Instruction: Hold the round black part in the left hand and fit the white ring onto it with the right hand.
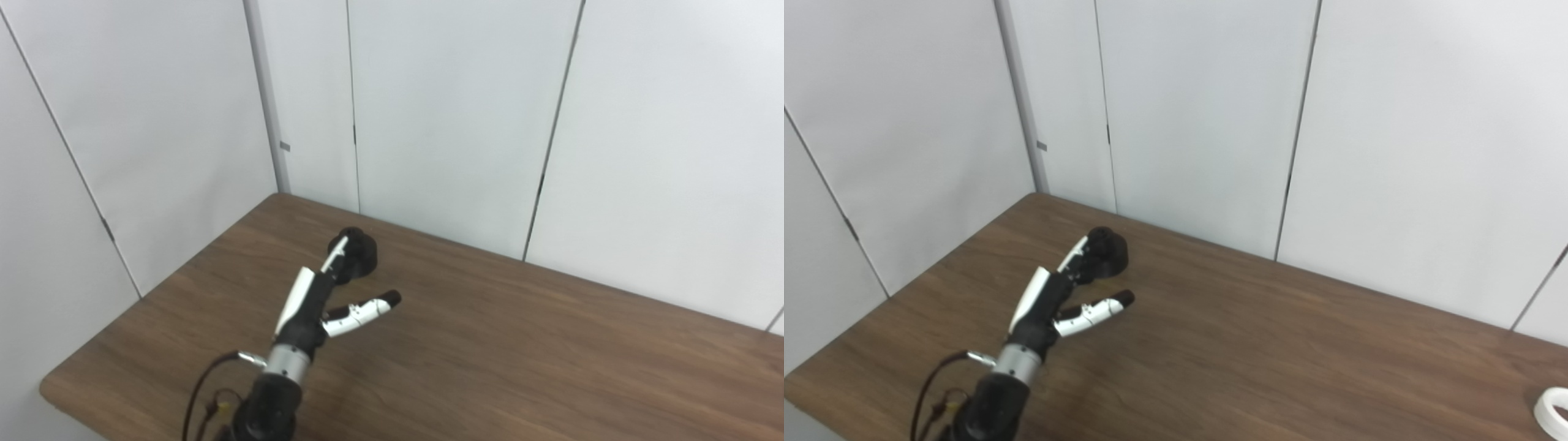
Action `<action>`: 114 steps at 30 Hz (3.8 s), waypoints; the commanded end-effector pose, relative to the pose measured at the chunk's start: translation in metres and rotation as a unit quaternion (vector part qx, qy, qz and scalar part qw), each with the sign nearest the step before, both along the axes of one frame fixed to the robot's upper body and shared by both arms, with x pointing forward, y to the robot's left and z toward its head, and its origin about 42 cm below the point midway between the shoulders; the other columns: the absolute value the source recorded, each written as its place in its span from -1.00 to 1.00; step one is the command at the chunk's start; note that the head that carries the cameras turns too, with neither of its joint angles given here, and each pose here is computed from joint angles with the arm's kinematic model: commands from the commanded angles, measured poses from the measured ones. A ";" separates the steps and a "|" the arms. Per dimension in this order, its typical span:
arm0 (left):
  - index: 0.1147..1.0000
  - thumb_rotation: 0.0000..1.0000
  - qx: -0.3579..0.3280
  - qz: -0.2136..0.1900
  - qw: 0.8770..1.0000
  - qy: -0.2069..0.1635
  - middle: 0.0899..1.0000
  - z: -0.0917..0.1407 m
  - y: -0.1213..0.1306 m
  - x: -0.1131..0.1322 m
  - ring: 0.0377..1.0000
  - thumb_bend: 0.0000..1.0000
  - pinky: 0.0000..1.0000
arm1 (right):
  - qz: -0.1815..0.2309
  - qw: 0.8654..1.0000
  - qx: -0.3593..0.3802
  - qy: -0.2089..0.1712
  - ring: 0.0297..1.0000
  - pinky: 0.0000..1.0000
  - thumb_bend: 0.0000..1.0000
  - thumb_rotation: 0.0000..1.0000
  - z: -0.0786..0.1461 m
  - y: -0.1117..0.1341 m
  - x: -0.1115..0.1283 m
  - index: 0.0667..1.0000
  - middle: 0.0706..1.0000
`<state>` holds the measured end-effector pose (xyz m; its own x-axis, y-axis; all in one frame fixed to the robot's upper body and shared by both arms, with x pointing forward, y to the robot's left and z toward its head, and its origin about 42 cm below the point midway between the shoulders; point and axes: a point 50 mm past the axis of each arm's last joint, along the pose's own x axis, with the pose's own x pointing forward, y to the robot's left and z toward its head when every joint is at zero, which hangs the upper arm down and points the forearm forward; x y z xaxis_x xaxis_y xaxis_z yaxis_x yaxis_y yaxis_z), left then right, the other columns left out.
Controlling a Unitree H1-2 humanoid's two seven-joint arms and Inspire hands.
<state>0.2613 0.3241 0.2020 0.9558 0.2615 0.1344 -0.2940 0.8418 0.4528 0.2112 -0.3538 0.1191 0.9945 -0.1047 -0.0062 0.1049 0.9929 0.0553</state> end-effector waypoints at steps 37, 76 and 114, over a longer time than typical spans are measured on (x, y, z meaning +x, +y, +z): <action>0.72 0.02 0.372 0.070 0.911 0.161 0.97 0.038 0.125 0.122 1.00 1.00 1.00 | 0.011 0.999 -0.005 -0.045 0.78 0.56 0.18 1.00 0.022 0.016 0.002 0.79 0.77; 0.70 -0.03 0.293 0.050 0.930 0.216 0.92 -0.010 0.117 0.186 1.00 1.00 1.00 | 0.017 0.999 -0.011 -0.045 0.91 0.84 0.21 1.00 0.024 0.018 -0.003 0.84 0.88; 0.75 -0.12 0.286 0.021 0.939 0.190 0.97 0.003 0.083 0.213 1.00 1.00 1.00 | 0.012 0.999 -0.021 -0.042 0.92 0.88 0.30 1.00 0.028 0.021 -0.008 0.81 0.88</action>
